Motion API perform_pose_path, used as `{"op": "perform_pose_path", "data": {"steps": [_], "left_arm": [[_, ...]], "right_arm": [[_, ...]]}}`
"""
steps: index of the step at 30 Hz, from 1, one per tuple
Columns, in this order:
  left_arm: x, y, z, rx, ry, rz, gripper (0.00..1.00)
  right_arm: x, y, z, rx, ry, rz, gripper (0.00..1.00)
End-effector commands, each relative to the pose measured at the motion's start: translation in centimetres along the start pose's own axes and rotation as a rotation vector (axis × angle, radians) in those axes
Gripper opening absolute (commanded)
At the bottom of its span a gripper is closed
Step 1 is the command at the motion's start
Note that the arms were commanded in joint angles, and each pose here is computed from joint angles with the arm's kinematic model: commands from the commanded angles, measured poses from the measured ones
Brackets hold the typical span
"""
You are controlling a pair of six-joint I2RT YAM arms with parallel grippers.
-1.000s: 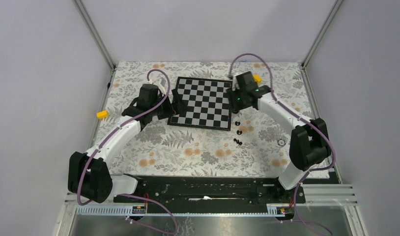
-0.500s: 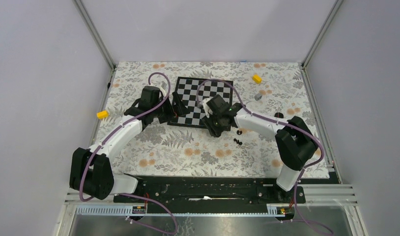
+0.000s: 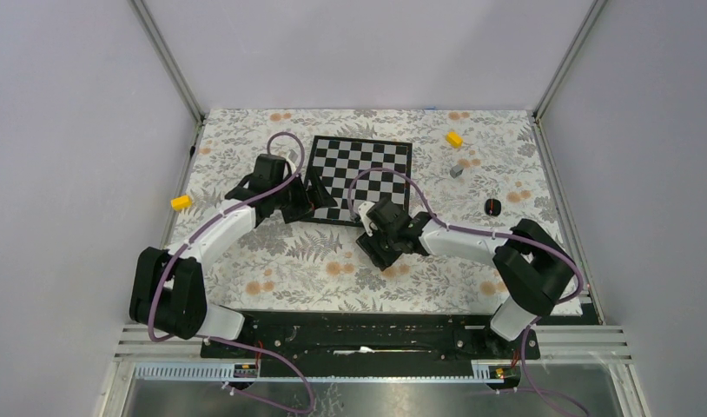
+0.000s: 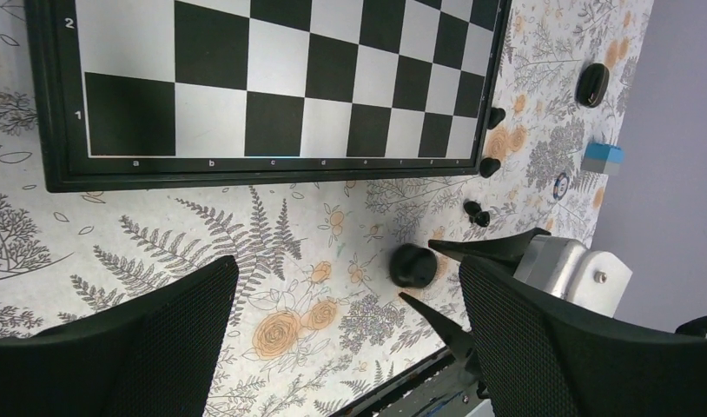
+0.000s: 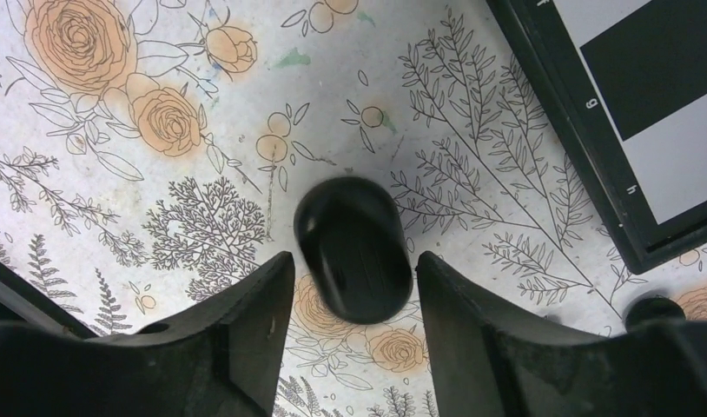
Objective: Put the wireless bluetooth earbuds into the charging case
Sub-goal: Place the charging case at the center of the board, then pick up the charging case from the center of the board.
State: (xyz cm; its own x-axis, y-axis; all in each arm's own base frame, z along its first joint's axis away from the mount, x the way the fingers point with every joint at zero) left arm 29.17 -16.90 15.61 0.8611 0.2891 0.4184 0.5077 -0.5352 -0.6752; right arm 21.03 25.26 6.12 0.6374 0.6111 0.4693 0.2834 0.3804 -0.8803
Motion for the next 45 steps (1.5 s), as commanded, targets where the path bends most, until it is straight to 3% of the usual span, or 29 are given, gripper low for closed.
{"op": "perform_pose_path", "data": {"steps": [1, 5, 13, 23, 26, 29, 32, 38, 45], "left_arm": [[-0.2, 0.3, -0.7, -0.069, -0.008, 0.01, 0.99], [-0.8, 0.5, -0.4, -0.029, 0.009, 0.001, 0.99], [-3.0, 1.3, -0.8, -0.049, 0.047, 0.058, 0.99], [-4.1, 2.1, -1.6, -0.087, 0.086, 0.112, 0.99], [-4.3, 2.2, -1.6, -0.086, 0.082, 0.118, 0.99], [-4.3, 2.3, -1.8, -0.095, 0.073, 0.116, 0.99], [-4.3, 2.4, -2.1, -0.123, 0.066, 0.114, 0.99], [-4.4, 3.0, -1.9, -0.101, 0.025, 0.11, 0.99], [-4.5, 2.9, -2.0, -0.114, 0.025, 0.115, 0.99]], "right_arm": [[0.9, 0.2, 0.6, -0.01, -0.008, -0.063, 0.64], [0.3, 0.3, 1.0, -0.005, 0.031, -0.054, 0.79], [-0.9, -1.7, -0.3, -0.116, 0.174, -0.145, 0.84], [-2.6, -2.7, -2.7, -0.246, 0.364, -0.148, 0.82], [-2.4, -3.6, -3.9, -0.25, 0.498, -0.191, 0.8], [-1.5, -5.0, -4.2, -0.163, 0.681, -0.262, 0.73], [0.0, -6.2, -3.2, -0.07, 0.73, -0.33, 0.68], [-0.7, -5.1, -2.4, -0.047, 0.875, -0.283, 0.63], [-0.7, -3.6, 0.3, -0.031, 0.779, -0.225, 0.63]]}}
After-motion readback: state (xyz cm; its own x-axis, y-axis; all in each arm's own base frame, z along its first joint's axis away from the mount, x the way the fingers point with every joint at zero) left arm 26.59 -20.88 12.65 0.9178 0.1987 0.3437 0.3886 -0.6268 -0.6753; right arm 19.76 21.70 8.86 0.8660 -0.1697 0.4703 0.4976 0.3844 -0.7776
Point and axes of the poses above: each gripper's point midway between its finger pads, its own y axis out along the fingers, its own z axis along the line the jaws close on, x = y × z, the point moved 4 cm from there along -y, back along the fingers, and after that the axes turned 3 degrees about y, right-handed, at the moved point
